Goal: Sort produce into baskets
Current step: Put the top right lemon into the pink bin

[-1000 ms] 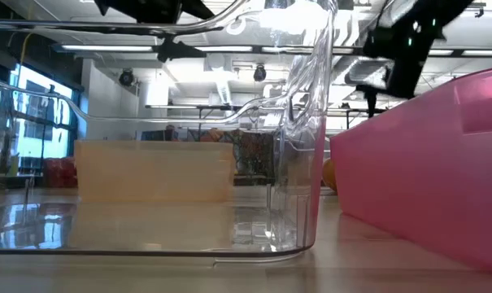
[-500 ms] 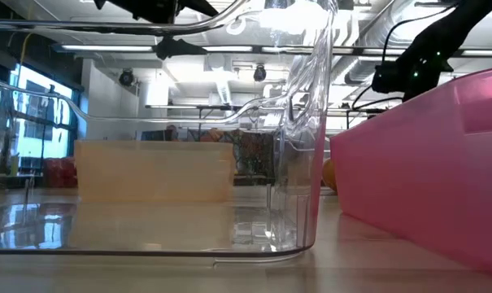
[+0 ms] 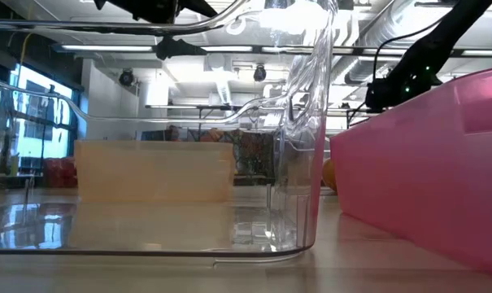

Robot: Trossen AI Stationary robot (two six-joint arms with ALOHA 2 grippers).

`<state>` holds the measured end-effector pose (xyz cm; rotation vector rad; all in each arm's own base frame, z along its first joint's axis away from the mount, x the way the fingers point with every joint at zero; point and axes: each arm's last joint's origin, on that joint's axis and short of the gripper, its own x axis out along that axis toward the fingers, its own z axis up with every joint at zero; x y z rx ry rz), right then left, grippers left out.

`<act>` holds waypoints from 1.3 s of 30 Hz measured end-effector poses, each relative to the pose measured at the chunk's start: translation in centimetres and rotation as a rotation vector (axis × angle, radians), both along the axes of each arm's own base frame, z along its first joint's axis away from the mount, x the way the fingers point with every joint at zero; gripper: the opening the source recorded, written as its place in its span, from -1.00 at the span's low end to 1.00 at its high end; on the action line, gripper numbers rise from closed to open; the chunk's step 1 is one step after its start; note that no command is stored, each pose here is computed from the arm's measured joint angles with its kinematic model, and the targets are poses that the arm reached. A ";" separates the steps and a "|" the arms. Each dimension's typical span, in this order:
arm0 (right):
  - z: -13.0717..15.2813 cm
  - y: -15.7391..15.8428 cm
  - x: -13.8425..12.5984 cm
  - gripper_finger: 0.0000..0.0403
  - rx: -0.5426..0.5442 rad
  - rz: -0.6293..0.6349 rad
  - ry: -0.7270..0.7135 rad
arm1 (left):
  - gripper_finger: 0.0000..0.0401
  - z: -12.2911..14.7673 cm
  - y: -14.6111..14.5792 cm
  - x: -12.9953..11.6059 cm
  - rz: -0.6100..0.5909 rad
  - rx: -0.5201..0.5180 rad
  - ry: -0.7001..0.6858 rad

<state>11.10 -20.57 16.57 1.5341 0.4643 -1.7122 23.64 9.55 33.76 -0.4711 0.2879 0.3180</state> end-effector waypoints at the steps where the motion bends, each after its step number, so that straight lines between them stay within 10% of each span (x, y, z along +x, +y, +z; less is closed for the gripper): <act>1: -0.2 0.0 0.0 0.62 0.005 -0.001 0.005 | 0.98 0.0 0.0 0.0 0.000 0.000 0.000; 12: -1.7 -0.8 0.4 0.54 0.023 0.069 0.058 | 0.98 0.0 0.1 0.0 0.024 0.000 0.001; 20: -1.1 0.0 0.1 -0.01 0.052 0.208 0.105 | 0.98 0.0 0.1 0.0 0.047 0.008 0.004; 30: 6.7 2.7 -0.2 -0.08 -0.370 0.405 -0.014 | 0.98 0.8 1.2 -0.2 0.126 0.081 -0.065; 39: 12.5 11.5 1.8 -0.03 -0.617 0.973 -0.445 | 0.98 1.6 2.3 -0.5 0.173 0.117 -0.142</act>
